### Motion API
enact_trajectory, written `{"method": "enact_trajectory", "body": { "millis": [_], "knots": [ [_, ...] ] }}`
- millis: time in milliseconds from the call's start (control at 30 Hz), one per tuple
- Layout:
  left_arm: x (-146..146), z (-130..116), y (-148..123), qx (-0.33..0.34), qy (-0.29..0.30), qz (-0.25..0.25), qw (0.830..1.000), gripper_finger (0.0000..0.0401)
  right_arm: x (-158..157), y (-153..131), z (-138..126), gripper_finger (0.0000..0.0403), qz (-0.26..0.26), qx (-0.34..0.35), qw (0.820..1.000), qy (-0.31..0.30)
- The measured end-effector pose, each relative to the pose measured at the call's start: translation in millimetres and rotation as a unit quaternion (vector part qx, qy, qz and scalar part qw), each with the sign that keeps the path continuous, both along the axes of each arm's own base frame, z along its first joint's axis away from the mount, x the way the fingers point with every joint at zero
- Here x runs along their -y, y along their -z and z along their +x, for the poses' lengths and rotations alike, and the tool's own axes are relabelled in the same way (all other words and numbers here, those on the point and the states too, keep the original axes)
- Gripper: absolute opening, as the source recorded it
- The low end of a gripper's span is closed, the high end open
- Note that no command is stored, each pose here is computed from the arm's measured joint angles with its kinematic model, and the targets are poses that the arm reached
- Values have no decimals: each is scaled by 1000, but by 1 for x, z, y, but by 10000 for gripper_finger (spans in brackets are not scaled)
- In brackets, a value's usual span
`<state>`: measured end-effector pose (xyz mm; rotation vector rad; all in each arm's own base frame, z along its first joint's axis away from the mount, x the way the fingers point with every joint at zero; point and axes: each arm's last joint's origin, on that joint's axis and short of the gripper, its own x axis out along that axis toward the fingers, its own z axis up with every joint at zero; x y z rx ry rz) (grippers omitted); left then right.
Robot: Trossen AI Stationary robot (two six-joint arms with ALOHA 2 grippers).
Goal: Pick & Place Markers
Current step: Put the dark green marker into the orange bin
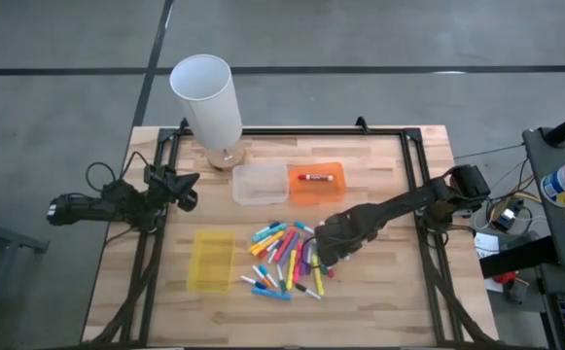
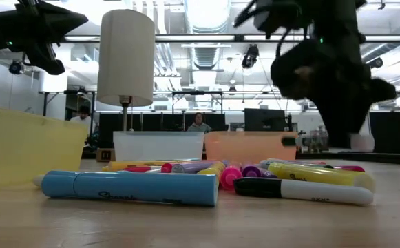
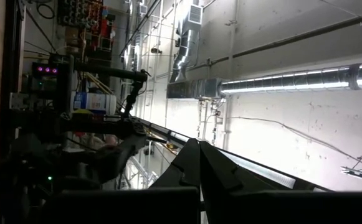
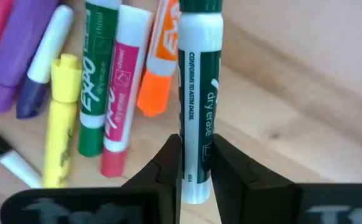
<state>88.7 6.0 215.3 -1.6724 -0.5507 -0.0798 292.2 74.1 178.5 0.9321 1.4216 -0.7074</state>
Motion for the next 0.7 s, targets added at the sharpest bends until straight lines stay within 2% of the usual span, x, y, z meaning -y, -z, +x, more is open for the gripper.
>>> {"method": "enact_trajectory", "body": {
  "millis": [200, 333, 500, 700],
  "knots": [
    [0, 0, 0, 0, 0, 0, 1000, 0, 11, -35, 6, 51, -96, -12, 990, -101],
    [0, 0, 0, -1, -1, 2, 1000, 0, 25, -50, 17, 51, -128, 16, 975, -180],
    [0, 0, 0, -1, -1, 3, 1000, 0, 49, -64, 22, 51, -184, 5, 949, -256],
    [0, 0, 0, -1, -1, 3, 1000, 0, 88, -71, 24, 51, -243, -33, 908, -340]
  ]
}}
